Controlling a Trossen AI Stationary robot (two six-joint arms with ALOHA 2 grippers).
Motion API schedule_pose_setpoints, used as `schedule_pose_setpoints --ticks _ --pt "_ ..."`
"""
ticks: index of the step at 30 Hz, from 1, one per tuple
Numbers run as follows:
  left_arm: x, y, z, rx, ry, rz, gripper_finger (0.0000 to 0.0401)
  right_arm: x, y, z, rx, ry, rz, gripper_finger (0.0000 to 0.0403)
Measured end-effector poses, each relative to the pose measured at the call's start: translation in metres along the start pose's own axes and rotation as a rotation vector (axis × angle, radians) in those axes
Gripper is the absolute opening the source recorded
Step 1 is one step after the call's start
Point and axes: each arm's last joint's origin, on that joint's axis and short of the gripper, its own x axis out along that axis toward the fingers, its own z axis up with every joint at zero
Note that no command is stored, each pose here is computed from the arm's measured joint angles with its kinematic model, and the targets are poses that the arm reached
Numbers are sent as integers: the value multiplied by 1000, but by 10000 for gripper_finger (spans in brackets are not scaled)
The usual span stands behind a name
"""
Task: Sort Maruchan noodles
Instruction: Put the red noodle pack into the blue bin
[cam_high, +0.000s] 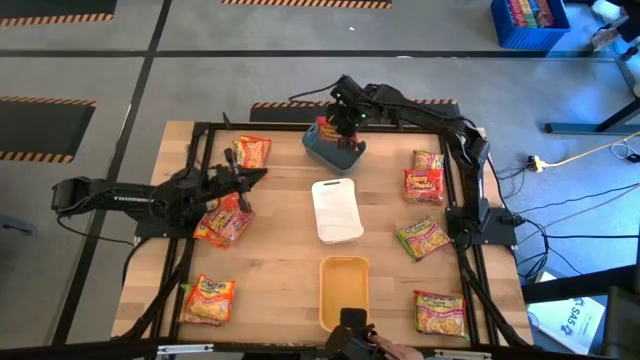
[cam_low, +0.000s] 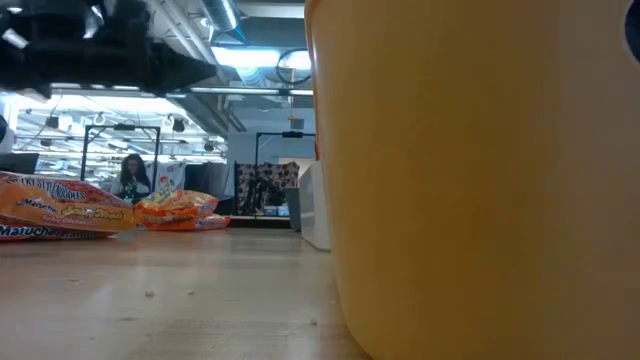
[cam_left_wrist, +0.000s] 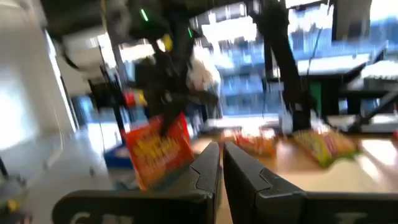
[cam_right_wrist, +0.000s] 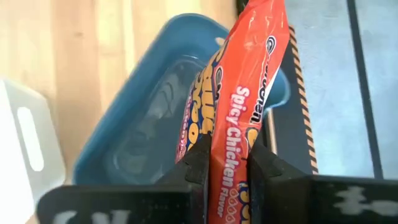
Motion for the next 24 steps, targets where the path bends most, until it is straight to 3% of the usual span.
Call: schedule_pose_setpoints --ticks 5,12,16,24 --pt "31 -3 -6 7 244 74 16 8 -6 -2 6 -79 20 44" --pt "71 6 -26 -88 408 120 16 21 -5 -13 -9 -42 14 44" --pt "92 11 -40 -130 478 96 16 9 -9 -12 1 -45 -54 44" --pt "125 24 -67 -161 582 112 16 -15 -37 -33 194 32 -205 44"
